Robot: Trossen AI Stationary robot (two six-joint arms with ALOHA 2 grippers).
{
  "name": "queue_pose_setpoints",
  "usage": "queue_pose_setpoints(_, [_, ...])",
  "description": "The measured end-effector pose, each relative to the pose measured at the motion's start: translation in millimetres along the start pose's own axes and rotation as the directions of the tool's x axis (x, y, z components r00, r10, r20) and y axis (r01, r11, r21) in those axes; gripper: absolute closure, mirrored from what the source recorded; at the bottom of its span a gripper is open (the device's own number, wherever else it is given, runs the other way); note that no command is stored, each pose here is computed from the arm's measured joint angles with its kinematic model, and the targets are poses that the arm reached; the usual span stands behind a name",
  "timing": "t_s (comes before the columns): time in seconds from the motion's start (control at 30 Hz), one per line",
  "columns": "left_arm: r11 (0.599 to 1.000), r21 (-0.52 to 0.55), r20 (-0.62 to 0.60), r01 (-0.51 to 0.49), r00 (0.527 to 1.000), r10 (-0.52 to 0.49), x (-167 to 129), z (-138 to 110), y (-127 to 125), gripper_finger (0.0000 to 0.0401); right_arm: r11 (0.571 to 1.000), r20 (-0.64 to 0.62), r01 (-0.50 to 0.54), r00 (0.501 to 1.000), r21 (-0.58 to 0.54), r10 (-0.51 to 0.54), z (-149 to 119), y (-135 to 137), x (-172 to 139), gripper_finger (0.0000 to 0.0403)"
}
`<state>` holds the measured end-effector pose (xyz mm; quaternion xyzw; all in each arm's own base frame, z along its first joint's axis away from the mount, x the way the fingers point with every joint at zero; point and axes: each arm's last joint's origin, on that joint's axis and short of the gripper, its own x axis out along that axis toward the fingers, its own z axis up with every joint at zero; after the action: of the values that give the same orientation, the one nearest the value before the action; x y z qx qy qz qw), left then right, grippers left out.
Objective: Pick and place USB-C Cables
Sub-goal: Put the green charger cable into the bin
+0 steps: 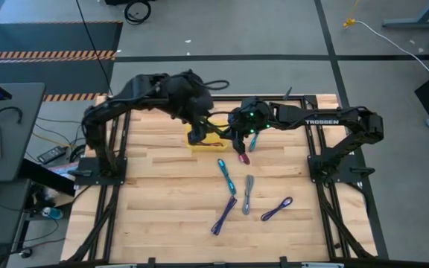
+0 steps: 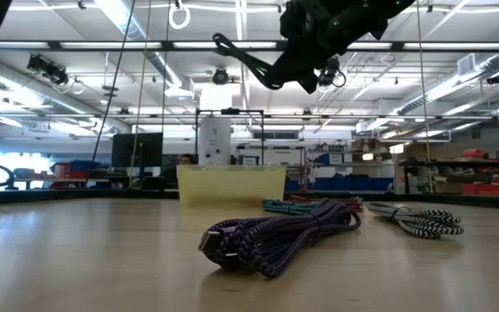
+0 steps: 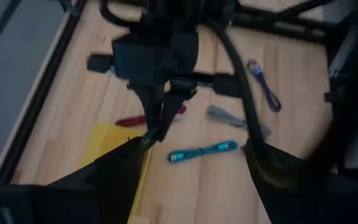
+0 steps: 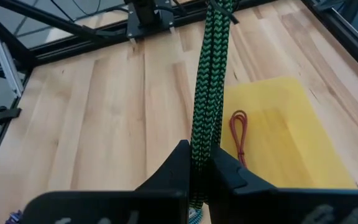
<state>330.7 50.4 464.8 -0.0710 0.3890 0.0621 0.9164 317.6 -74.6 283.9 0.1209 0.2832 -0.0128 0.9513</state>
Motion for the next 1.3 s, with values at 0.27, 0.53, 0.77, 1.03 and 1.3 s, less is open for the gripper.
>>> queue_pose_setpoints(0.27, [1.000,0.007,0.001,-0.012,1.000,0.012,-44,-16,-4,0.0113,1.000,-0.028,-0.001,1.000,-0.006,0.001,-2,-6,-2,0.0377])
queue_pose_setpoints(0.53, [0.982,-0.017,0.007,-0.188,0.982,0.188,-89,-37,-4,0.0113,0.999,-0.040,0.010,0.999,0.048,-0.008,-3,-36,-11,0.0377])
queue_pose_setpoints(0.77, [0.968,-0.053,0.080,-0.244,0.966,0.248,-117,-46,-2,0.0113,0.996,0.009,0.003,1.000,0.085,-0.004,-2,-65,-13,0.0377])
queue_pose_setpoints(1.03, [0.968,-0.053,0.084,-0.244,0.965,0.248,-122,-48,-1,0.0113,0.989,0.005,-0.115,0.993,0.093,0.115,8,-83,28,0.0377])
queue_pose_setpoints(1.3, [0.968,-0.045,0.073,-0.245,0.966,0.248,-121,-49,-1,0.0113,0.983,-0.167,-0.175,0.969,0.056,0.182,29,-87,65,0.0377])
